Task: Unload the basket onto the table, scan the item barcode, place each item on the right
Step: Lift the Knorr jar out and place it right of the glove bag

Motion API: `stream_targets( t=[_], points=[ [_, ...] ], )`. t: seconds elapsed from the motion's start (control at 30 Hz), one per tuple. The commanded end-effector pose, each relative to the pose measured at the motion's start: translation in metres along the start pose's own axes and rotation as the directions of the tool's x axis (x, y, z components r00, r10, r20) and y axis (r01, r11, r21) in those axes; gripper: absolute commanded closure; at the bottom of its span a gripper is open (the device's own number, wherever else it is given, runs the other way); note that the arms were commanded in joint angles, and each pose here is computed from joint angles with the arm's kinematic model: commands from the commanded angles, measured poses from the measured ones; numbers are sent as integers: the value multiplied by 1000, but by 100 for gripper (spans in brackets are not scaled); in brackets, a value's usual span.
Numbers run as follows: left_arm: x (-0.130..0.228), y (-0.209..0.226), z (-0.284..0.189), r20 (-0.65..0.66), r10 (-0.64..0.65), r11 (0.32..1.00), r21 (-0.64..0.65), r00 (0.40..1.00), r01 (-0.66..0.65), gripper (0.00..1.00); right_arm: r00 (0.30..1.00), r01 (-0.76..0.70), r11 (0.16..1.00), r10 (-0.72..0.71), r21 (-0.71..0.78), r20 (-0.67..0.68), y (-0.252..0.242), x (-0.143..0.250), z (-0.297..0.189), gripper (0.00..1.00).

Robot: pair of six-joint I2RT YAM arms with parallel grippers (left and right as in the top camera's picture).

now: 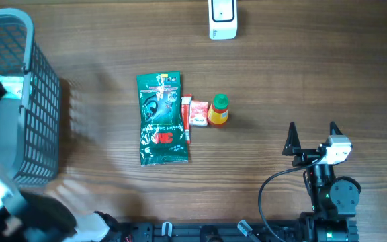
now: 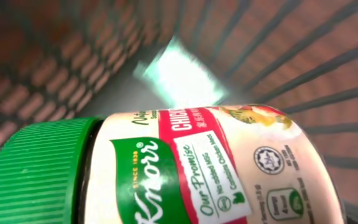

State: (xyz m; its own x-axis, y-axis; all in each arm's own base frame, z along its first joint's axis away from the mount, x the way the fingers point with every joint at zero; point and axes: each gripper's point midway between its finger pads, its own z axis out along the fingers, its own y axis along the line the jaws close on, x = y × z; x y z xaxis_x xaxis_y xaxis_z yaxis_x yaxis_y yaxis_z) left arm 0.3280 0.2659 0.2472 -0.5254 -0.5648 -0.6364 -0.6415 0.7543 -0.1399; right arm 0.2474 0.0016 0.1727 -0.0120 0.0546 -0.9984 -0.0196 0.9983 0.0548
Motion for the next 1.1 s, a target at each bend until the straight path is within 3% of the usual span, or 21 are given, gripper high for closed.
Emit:
stream_targets(
  t=[0.0, 0.07, 0.17, 0.3, 0.4, 0.57, 0.6, 0.77, 1.07],
  points=[
    [-48, -82, -112, 255, -61, 920, 390, 965, -45, 29, 1000, 9, 1000, -9, -18, 2, 3, 0, 0, 0],
    [-50, -111, -156, 311, -84, 854, 512, 947, -92, 31, 1000, 9, 1000, -9, -18, 2, 3, 0, 0, 0],
    [-37, -147, -199, 351, -63, 786, 594, 934, -170, 34, 1000, 9, 1000, -9, -18, 2, 3, 0, 0, 0],
    [5, -207, -235, 338, 41, 657, 699, 940, -281, 34, 1000, 9, 1000, -9, -18, 2, 3, 0, 0, 0],
    [40, -253, -243, 301, 141, 561, 761, 943, -327, 35, 1000, 9, 1000, -9, -18, 2, 3, 0, 0, 0],
    [112, -299, -221, 148, 347, 528, 785, 926, -323, 37, 1000, 9, 1000, -9, -18, 2, 3, 0, 0, 0],
    [142, -311, -211, 79, 430, 528, 786, 900, -321, 37, 1000, 9, 1000, -9, -18, 2, 3, 0, 0, 0],
    [223, -321, -182, -118, 631, 563, 750, 766, -348, 44, 1000, 9, 1000, -9, -18, 2, 3, 0, 0, 0],
    [353, -331, -143, -328, 801, 560, 706, 502, -433, 45, 1000, 9, 1000, -9, -18, 2, 3, 0, 0, 0]
  ],
)
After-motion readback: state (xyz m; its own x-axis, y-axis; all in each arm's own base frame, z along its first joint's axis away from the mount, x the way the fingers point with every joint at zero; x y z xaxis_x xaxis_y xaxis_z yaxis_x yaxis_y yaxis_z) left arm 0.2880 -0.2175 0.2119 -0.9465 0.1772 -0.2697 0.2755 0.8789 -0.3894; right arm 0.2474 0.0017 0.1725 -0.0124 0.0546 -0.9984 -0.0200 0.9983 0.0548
